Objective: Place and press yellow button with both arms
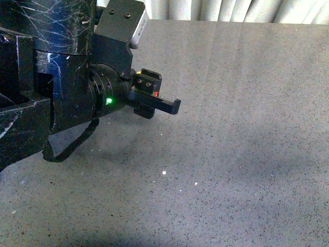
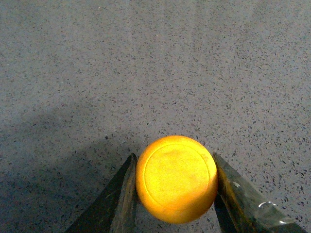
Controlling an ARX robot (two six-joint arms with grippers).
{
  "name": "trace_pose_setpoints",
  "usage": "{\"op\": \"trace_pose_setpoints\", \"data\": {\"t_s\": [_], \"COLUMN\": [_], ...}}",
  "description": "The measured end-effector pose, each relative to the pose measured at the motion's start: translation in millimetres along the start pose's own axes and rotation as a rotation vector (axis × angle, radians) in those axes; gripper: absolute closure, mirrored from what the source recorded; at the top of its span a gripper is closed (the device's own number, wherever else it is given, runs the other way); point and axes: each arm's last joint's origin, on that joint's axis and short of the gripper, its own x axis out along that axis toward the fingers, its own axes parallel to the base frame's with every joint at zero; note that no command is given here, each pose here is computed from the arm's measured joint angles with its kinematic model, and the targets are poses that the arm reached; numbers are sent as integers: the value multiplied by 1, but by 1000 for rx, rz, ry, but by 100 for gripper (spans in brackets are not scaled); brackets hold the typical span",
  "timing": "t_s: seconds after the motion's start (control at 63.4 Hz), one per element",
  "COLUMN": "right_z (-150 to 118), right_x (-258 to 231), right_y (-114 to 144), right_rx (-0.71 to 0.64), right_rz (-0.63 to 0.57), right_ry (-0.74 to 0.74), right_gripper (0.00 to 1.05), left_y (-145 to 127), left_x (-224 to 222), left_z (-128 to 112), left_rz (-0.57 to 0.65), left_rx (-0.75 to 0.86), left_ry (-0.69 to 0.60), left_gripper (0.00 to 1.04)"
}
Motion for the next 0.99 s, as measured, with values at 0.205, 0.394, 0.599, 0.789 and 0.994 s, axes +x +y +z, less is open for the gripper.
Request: {"op": "trace_pose_setpoints", "data": {"t_s": [0.205,0.394,0.599,0.789,0.994], "right_z": [0,0,0,0,0], "right_x": [0,0,0,0,0], "right_y": [0,0,0,0,0], "right_rx": [0,0,0,0,0], "right_rz": [0,0,0,0,0], "right_ry": [0,0,0,0,0], "right_gripper": [9,9,9,9,9], "left_y": [-7,-11,-12,-14,-14], "left_x": [3,4,5,7,1], "left_z": [-6,-10,-9,-14,-16], "left_rz": [-18,-24,-27,-38,-43], "left_rx": [9,15,20,22,23], "left_ry": [18,28,27,47,48], "left_gripper": [70,70,67,32,9]}}
